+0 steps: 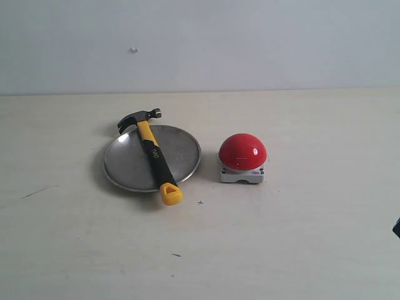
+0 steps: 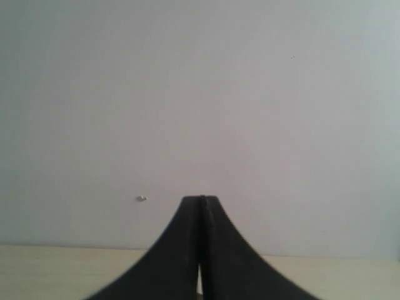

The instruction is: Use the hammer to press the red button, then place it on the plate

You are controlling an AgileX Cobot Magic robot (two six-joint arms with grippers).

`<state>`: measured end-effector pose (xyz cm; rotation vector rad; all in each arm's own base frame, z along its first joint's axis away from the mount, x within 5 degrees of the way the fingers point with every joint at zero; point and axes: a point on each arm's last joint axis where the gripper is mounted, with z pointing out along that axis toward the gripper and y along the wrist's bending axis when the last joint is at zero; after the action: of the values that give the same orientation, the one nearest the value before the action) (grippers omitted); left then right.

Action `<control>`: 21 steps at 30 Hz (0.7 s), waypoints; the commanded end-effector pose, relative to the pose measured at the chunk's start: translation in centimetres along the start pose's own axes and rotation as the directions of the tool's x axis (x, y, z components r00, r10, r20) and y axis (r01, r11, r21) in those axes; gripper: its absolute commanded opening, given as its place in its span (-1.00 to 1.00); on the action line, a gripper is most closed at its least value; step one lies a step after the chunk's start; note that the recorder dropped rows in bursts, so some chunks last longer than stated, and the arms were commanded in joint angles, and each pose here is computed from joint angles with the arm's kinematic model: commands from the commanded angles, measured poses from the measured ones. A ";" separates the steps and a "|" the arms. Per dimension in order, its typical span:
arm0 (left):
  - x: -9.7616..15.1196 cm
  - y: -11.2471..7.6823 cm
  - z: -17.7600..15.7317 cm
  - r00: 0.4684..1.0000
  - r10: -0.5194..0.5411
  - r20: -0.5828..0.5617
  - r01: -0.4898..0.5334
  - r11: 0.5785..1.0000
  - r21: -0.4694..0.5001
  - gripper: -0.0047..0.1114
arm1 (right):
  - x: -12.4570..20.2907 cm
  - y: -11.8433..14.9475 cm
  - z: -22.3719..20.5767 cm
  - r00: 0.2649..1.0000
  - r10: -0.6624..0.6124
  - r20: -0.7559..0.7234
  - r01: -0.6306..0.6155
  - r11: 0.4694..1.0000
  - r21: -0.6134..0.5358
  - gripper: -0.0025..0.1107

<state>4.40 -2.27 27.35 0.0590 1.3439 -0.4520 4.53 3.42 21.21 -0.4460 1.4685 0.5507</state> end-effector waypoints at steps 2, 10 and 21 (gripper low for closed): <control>-0.2 0.0 -0.1 1.000 -0.003 0.013 0.003 1.000 -0.007 -0.92 | 0.1 0.0 0.0 1.000 -0.005 0.005 0.005 1.000 0.002 -0.96; 0.2 0.0 -0.1 0.992 0.124 -0.025 -0.124 0.992 0.003 -0.92 | 0.1 0.0 0.0 1.000 -0.005 0.005 0.005 1.000 0.002 -0.96; 2.7 2.3 -0.3 0.959 0.213 -0.185 -0.245 0.955 -0.169 -0.92 | 0.1 0.0 0.0 1.000 -0.005 0.005 0.005 1.000 0.002 -0.96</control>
<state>5.14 -1.12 25.23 0.0662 1.4893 -0.2034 4.53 3.42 21.21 -0.4460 1.4685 0.5507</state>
